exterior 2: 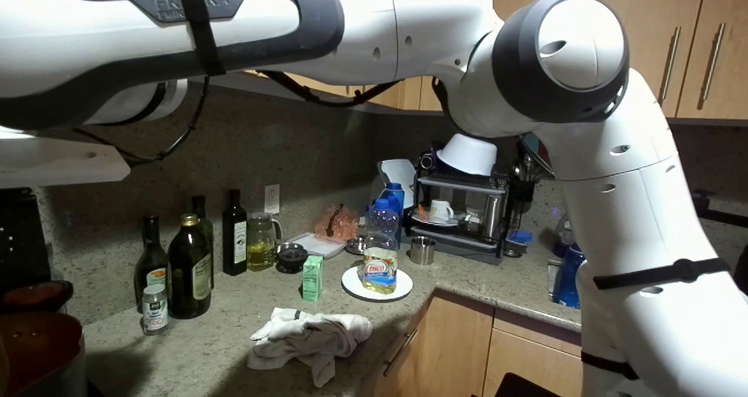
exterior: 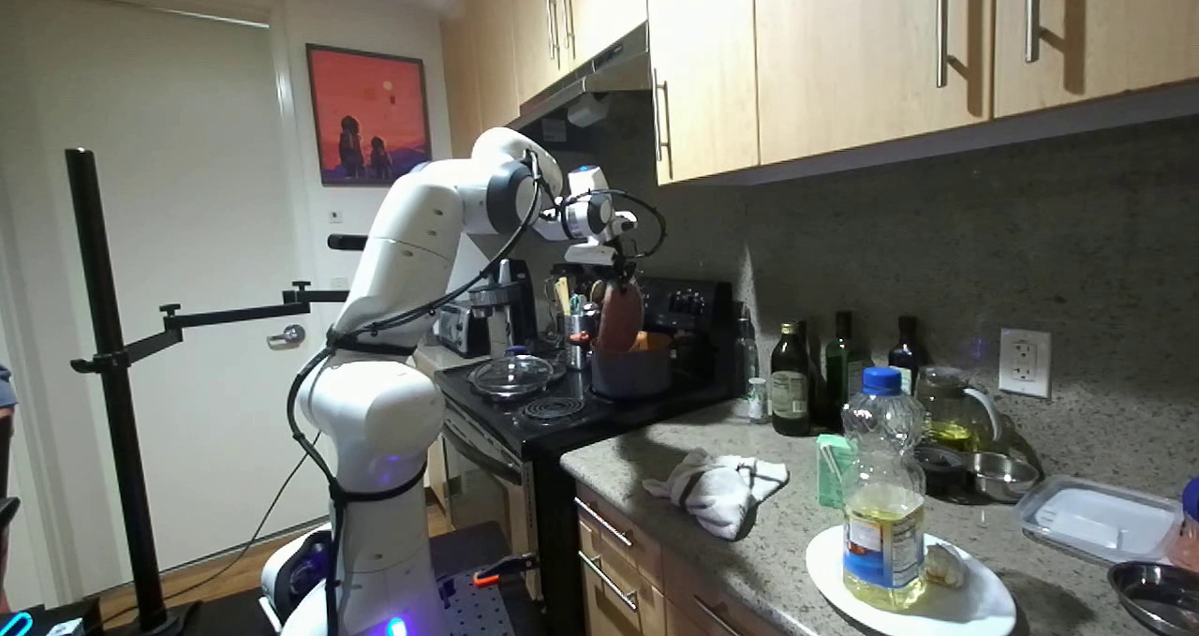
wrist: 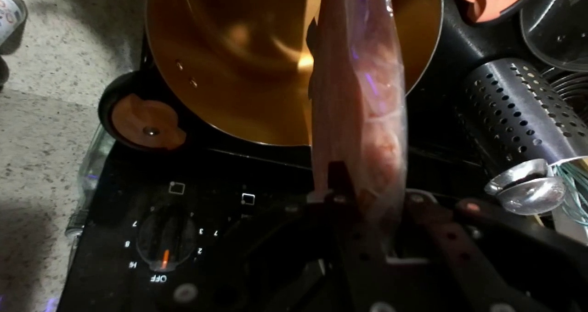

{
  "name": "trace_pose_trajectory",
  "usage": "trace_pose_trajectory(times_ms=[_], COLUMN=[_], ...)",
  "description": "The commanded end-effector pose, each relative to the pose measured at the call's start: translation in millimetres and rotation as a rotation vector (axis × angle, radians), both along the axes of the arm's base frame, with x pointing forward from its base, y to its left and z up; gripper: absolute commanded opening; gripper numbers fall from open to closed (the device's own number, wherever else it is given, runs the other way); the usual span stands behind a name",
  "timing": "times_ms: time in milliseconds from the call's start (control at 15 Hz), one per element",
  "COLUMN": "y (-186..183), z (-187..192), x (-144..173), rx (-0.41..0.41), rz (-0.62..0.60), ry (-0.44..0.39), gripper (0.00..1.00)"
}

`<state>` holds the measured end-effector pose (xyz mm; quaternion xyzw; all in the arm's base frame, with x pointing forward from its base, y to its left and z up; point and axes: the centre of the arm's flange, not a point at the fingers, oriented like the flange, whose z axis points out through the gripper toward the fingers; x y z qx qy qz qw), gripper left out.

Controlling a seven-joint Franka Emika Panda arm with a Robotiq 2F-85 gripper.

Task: Pick up the package from the counter and put it in the pot

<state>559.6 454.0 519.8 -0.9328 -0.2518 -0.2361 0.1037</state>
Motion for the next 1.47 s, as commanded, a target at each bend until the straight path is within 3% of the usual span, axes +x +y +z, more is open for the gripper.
trace_pose_trajectory(times_ms=[0,600,1400], y=[-9,-21,-29], z=[-2,-39,-67], x=[-1,9,7], rx=[0.06,0.122,0.123], rz=[-0.007,-0.037,-0.062], ry=[0.006,0.081,0.134], gripper=[0.05,0.05,0.05])
